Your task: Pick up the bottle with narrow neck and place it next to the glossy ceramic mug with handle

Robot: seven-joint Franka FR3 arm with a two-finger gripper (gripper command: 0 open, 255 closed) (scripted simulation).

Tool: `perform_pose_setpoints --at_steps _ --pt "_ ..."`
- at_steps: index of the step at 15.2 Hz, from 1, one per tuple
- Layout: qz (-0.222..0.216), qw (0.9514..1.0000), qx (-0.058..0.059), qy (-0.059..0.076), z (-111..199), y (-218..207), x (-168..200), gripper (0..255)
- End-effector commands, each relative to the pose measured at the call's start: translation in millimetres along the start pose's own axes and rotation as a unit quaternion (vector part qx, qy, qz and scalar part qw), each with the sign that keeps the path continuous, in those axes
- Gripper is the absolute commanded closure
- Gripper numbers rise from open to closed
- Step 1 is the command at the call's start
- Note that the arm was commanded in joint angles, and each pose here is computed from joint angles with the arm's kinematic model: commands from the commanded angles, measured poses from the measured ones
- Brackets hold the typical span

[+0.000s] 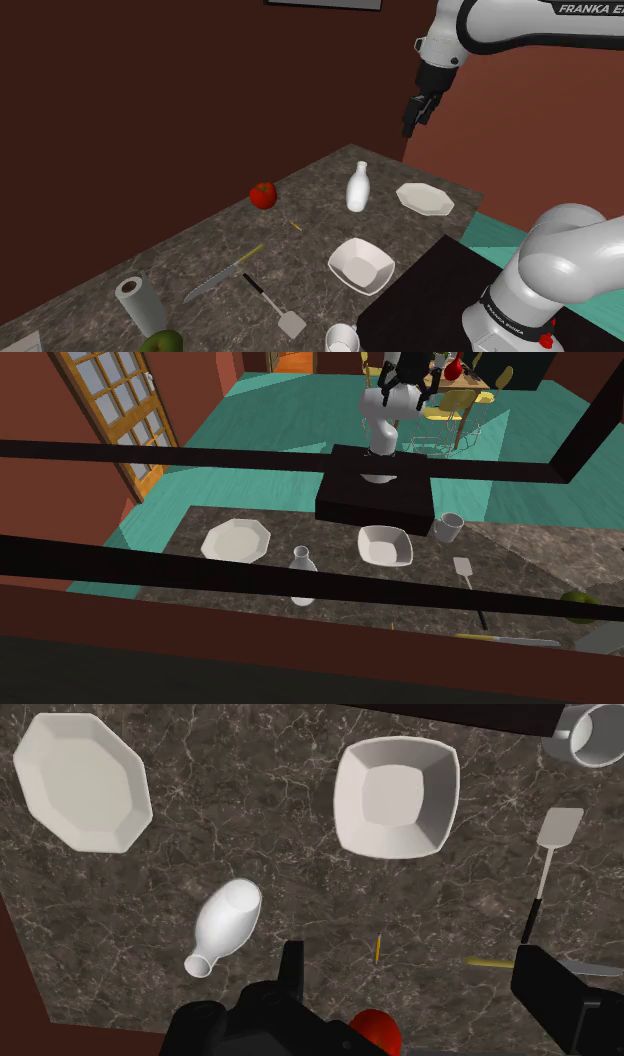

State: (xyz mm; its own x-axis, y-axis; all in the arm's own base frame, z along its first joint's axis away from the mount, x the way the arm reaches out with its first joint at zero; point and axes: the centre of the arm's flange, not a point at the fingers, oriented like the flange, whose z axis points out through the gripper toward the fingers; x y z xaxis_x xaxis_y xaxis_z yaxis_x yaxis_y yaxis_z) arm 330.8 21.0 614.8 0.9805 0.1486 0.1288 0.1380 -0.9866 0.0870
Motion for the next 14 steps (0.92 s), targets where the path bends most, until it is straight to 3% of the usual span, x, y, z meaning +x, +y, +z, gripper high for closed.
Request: perform_pose_setpoints --at_steps 1,14 --pt "0.000 1.0000 0.000 0.000 0 0 0 0" --pt "-0.017 0.9997 0.017 0.005 128 93 71 0"
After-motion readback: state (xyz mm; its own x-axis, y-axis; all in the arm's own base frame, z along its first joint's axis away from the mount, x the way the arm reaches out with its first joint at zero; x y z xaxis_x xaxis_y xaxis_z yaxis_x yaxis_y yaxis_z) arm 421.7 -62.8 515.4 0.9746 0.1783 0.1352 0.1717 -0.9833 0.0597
